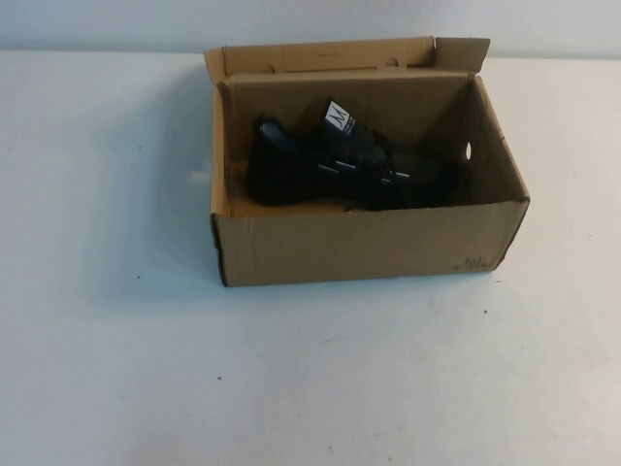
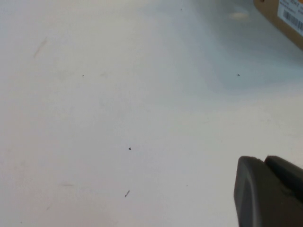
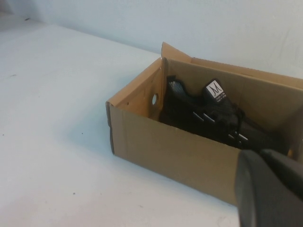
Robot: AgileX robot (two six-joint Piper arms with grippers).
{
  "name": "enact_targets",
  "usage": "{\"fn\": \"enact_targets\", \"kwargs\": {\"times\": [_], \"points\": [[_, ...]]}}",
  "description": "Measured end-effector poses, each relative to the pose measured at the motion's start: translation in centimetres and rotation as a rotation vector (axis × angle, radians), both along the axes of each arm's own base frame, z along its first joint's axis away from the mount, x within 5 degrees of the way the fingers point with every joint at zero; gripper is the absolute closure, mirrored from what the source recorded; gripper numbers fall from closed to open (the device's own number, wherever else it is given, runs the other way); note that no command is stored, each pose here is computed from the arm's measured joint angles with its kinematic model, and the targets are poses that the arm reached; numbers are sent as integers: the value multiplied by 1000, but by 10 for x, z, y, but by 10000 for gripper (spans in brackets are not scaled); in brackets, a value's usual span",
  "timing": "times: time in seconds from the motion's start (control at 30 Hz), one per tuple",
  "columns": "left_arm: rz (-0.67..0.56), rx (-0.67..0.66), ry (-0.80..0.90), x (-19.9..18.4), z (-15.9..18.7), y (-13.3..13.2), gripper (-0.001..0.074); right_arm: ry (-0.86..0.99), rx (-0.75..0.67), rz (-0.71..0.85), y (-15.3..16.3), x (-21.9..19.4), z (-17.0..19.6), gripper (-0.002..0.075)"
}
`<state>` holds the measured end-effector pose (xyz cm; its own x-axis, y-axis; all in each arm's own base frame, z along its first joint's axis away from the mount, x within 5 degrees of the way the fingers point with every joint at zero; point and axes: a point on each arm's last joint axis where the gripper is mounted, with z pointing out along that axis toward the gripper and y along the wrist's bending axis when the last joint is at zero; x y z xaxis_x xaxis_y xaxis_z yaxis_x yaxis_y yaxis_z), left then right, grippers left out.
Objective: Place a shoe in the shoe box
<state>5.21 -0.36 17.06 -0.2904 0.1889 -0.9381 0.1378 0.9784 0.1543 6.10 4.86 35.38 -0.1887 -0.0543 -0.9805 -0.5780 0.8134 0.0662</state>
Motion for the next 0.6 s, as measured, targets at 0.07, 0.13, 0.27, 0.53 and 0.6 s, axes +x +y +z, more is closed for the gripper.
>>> {"fn": "enact_targets", "kwargs": {"times": [0.07,0.13,0.27,0.53,0.6], "points": [[0,0,0,0,0,0,736,0,0,0,0,0,0,742],[0,0,0,0,0,0,736,0,0,0,0,0,0,742],[0,-2,0,0,0,0,736,-11,5,-4,-1,-3,1,742],[0,-2,0,0,0,0,736,-133,42,-176,-18,-31,3,742],[0,-2,0,0,0,0,736,-176,26,-252,-22,-34,-5,742]]}}
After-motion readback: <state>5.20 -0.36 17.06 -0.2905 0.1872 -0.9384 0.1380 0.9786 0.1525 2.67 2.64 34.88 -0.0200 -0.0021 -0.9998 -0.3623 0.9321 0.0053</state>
